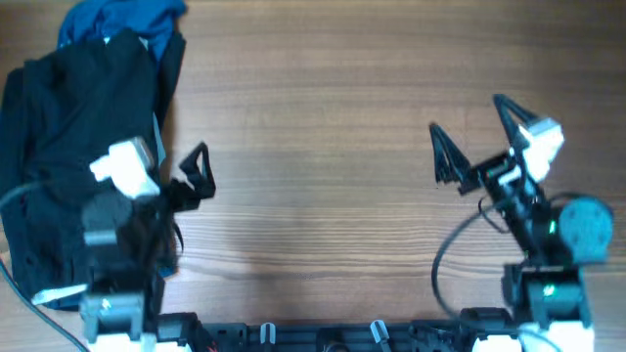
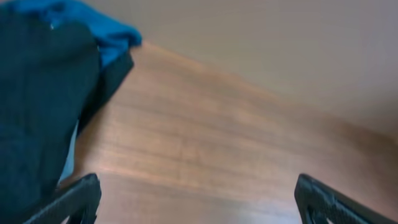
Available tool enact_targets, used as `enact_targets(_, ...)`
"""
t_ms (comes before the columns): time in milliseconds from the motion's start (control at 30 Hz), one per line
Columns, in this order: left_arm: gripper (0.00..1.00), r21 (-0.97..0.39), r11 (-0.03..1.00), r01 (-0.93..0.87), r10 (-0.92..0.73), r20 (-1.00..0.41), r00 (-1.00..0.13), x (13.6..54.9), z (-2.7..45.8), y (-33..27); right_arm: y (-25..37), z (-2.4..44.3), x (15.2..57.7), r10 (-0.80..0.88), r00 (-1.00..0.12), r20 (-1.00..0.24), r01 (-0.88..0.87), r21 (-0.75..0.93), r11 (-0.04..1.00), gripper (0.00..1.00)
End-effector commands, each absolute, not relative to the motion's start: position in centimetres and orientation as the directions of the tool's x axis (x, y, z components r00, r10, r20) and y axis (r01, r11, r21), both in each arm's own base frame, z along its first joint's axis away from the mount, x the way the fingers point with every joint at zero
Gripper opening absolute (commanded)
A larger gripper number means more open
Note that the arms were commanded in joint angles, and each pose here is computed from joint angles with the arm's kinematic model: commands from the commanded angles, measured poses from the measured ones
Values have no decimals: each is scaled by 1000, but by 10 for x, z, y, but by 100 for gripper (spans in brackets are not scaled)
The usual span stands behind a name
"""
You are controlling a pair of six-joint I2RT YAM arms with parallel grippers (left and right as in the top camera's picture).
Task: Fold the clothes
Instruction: 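Move both grippers from rest toward the clothes pile at left, then grasp the black shorts on the pile with the left gripper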
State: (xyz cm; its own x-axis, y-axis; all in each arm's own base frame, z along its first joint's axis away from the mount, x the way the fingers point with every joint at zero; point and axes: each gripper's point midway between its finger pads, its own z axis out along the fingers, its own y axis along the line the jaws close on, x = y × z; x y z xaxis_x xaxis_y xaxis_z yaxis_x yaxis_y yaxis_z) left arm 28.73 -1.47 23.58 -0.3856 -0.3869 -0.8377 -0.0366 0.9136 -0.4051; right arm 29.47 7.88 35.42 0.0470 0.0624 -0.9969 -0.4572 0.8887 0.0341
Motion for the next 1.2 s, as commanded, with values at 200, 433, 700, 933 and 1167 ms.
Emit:
enact_targets(200, 100, -291, 953, -87, -258, -624, -737, 350, 245, -16, 104, 280, 414, -37, -552, -833, -515, 305, 801, 100)
enact_targets(433, 100, -110, 914, -391, -396, -452, -799, 349, 172, 34, 104, 244, 424, 38, -676, -736, -420, 427, 801, 100)
enact_targets(700, 100, -88, 423, -902, -868, -326, -375, 258, 155, 191, 112, 232, 427, 24, -694, -719, -420, 432, 798, 100)
enact_targets(933, 97, -129, 251, -959, -905, -384, -185, 216, 154, 274, 110, 216, 433, 25, -719, -695, -381, 424, 822, 98)
enact_targets(1167, 90, -70, 383, -921, -902, -246, -356, 240, 70, 290, 105, 213, 435, 27, -721, -693, -358, 406, 841, 98)
